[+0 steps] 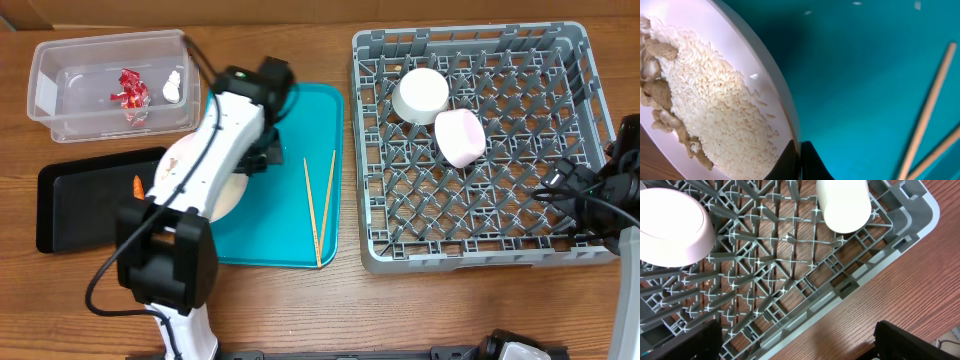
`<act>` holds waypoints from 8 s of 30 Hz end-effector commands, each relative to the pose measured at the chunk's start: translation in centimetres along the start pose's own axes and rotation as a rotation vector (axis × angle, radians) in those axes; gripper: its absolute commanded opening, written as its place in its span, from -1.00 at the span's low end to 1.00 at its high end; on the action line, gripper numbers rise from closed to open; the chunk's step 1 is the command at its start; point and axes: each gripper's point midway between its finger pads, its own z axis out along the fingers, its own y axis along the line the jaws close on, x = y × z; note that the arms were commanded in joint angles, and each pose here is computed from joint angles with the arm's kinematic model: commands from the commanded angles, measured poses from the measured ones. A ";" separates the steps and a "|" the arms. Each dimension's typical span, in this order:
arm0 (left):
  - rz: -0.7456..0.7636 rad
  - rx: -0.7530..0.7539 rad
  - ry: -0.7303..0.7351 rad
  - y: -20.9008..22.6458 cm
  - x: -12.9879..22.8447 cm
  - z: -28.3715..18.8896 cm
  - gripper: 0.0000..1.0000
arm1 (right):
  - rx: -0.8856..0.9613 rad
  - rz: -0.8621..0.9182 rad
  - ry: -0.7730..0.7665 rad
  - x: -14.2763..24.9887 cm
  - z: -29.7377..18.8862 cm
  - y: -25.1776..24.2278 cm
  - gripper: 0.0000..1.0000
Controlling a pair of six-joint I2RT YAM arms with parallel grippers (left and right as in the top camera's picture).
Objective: Sort waste into correct bins and load items into the dishwasher
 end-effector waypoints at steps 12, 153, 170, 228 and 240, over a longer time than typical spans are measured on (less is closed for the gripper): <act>-0.109 0.205 -0.021 10.4 -4.4 -0.1 -0.92 | -0.010 0.004 -0.029 -0.4 -0.8 0.0 1.00; 0.261 0.183 -0.061 -7.1 -1.9 1.5 -0.92 | -0.010 0.004 -0.026 -0.3 -0.7 0.0 1.00; 0.171 0.361 -0.106 -4.2 -1.8 -4.7 0.47 | -0.179 -0.035 0.012 0.2 -1.0 2.9 1.00; -0.514 0.287 -0.072 21.5 1.3 -6.5 1.00 | -0.504 -0.822 -0.023 25.1 14.1 42.7 0.50; -0.514 0.287 -0.064 21.5 1.5 -6.5 1.00 | -0.484 -0.815 0.032 26.3 16.1 42.3 -0.21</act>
